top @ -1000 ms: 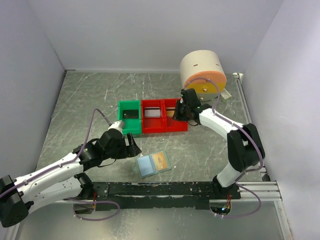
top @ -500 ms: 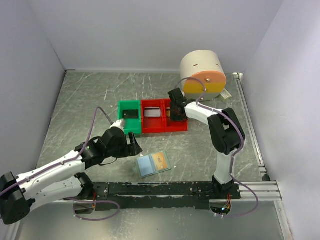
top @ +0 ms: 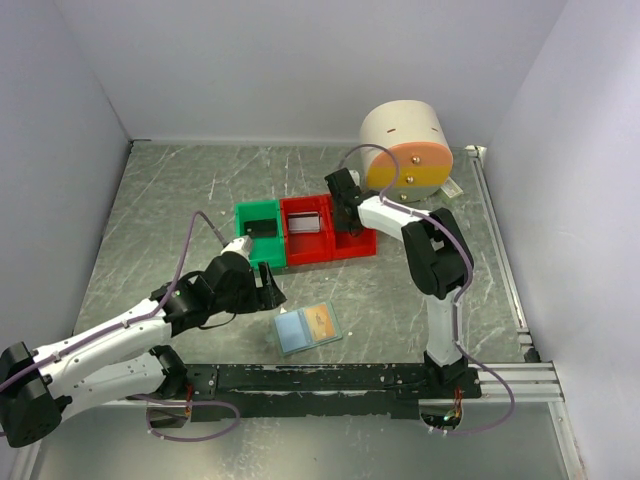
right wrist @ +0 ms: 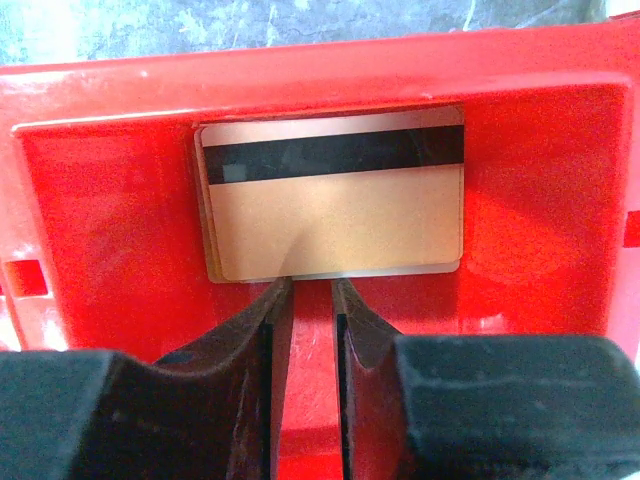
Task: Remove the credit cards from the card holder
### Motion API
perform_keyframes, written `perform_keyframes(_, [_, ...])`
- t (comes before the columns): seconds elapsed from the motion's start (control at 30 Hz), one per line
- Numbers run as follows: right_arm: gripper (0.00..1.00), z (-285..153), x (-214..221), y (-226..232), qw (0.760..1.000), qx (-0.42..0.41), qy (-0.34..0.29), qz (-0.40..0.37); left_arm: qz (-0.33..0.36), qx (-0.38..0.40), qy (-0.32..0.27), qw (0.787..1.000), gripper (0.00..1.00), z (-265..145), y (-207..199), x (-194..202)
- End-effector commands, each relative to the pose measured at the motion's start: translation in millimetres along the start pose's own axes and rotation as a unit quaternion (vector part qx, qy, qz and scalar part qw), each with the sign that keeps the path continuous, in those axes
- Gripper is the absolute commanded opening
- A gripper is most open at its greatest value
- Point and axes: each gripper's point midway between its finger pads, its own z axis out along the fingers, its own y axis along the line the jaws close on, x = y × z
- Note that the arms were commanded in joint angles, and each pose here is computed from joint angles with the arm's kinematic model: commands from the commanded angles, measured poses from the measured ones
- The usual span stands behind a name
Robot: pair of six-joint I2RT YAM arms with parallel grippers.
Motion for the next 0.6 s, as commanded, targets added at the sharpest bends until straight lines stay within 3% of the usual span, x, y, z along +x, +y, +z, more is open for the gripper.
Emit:
perform_keyframes(0.0, [0.23, 0, 3, -3, 1.000, 0.008, 0.007, -0.010, 0.007, 0.014, -0.005, 1.000, 0.86, -8, -10, -6])
perform_keyframes(0.23, [0.34, -73, -22, -2, 0.998, -0.044, -0.039, 0.002, -0.001, 0.039, -0.003, 0.999, 0.86, -8, -21, -7])
perform_keyframes(0.33, [0.45, -104, -18, -5, 0.996, -0.071, -0.057, 0.005, -0.008, 0.057, 0.006, 0.998, 0.85, -5, -29, -4])
perform_keyframes(0.47, [0.60, -134, 17, 5, 0.989, -0.139, -0.037, 0.011, -0.014, 0.060, 0.028, 0.998, 0.84, 3, -32, 7])
perform_keyframes(0.57, [0.63, -158, 68, 34, 0.975, -0.221, -0.002, 0.017, -0.019, 0.055, 0.037, 0.998, 0.84, 10, -33, 19])
